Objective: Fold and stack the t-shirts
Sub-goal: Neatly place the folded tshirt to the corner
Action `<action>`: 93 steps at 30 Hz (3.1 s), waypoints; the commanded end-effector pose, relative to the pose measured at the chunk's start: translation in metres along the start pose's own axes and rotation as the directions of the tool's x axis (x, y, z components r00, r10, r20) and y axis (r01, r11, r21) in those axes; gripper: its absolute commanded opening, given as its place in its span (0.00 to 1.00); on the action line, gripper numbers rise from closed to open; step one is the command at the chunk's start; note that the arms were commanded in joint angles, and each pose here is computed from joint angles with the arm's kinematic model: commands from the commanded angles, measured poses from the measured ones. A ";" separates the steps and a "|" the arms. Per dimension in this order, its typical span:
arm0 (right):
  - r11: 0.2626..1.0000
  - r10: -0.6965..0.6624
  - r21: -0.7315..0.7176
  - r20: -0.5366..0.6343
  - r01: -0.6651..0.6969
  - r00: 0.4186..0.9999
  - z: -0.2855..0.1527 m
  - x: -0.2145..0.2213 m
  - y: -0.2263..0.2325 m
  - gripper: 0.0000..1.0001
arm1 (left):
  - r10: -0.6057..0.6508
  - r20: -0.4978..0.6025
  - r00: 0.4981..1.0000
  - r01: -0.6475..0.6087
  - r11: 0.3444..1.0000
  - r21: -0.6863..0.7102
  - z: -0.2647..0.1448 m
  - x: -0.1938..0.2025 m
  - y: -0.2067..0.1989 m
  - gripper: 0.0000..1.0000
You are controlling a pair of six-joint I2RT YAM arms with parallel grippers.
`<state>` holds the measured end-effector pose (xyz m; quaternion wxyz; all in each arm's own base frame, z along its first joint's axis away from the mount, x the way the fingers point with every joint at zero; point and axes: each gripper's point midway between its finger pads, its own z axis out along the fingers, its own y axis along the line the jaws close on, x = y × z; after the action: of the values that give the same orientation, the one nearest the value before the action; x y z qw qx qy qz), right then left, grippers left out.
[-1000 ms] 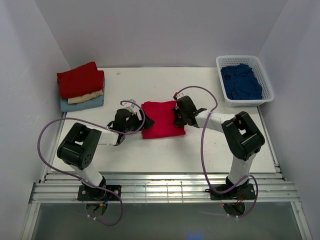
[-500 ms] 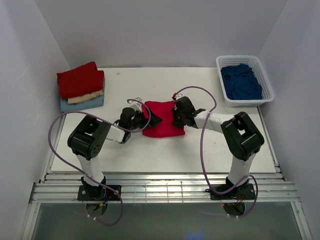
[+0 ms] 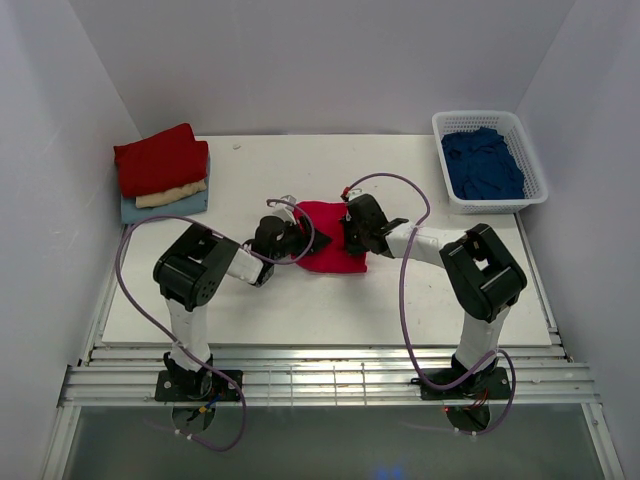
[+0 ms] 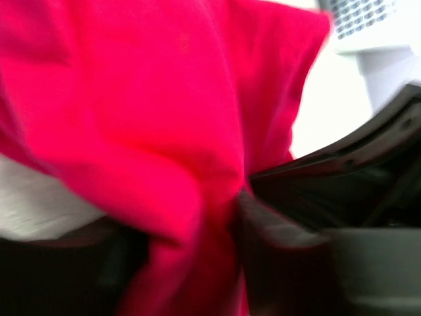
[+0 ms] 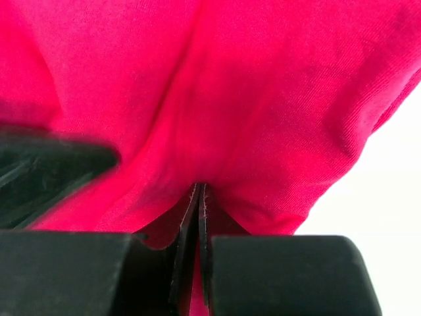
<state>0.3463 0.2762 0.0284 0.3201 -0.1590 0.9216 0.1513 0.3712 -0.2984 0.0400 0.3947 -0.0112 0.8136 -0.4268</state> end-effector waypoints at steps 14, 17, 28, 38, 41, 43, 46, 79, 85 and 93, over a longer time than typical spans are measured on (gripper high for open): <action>0.997 -0.072 0.039 0.074 0.069 0.995 -0.053 -0.001 0.017 0.38 | 0.206 -0.055 0.977 -0.209 0.876 -0.435 -0.043 -0.024 0.050 0.00; 0.997 -0.070 0.057 0.192 0.060 0.979 -0.096 -0.032 0.018 0.49 | 0.311 -0.052 0.949 -0.293 0.810 -0.508 -0.052 -0.066 0.039 0.00; 0.996 -0.046 0.090 0.326 0.018 0.944 -0.171 -0.034 -0.004 0.55 | 0.490 -0.089 0.867 -0.440 0.670 -0.598 -0.053 -0.154 0.028 0.00; 0.999 -0.015 0.044 0.313 0.001 0.950 -0.167 -0.004 -0.007 0.55 | 0.536 -0.117 0.836 -0.476 0.604 -0.639 -0.045 -0.243 0.060 0.00; 1.000 -0.007 0.025 0.303 -0.001 0.953 -0.162 0.005 -0.005 0.55 | 0.541 -0.125 0.832 -0.477 0.580 -0.661 -0.050 -0.272 0.072 0.00; 1.000 0.000 0.009 0.300 -0.003 0.954 -0.160 0.009 -0.003 0.55 | 0.540 -0.113 0.834 -0.463 0.573 -0.677 -0.050 -0.298 0.078 0.00; 1.000 0.002 0.001 0.282 -0.002 0.959 -0.155 0.018 -0.003 0.55 | 0.565 -0.121 0.816 -0.478 0.544 -0.689 -0.052 -0.328 0.086 0.00; 0.999 -0.001 -0.046 0.072 0.005 0.997 -0.116 0.098 -0.001 0.54 | 0.574 0.173 0.800 -0.190 0.515 -0.836 -0.224 -0.489 0.154 0.01; 0.999 -0.008 -0.050 0.065 0.011 0.998 -0.116 0.101 0.002 0.54 | 0.542 0.209 0.814 -0.135 0.526 -0.840 -0.246 -0.484 0.160 0.01; 0.998 -0.010 -0.054 0.074 0.014 0.997 -0.123 0.100 0.003 0.54 | 0.495 0.227 0.838 -0.053 0.489 -0.870 -0.275 -0.463 0.201 0.01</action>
<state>0.2051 0.2094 0.0483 0.3400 -0.1715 0.9089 0.1698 0.5869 0.1524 0.2181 0.5206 -0.1335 0.8393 0.0818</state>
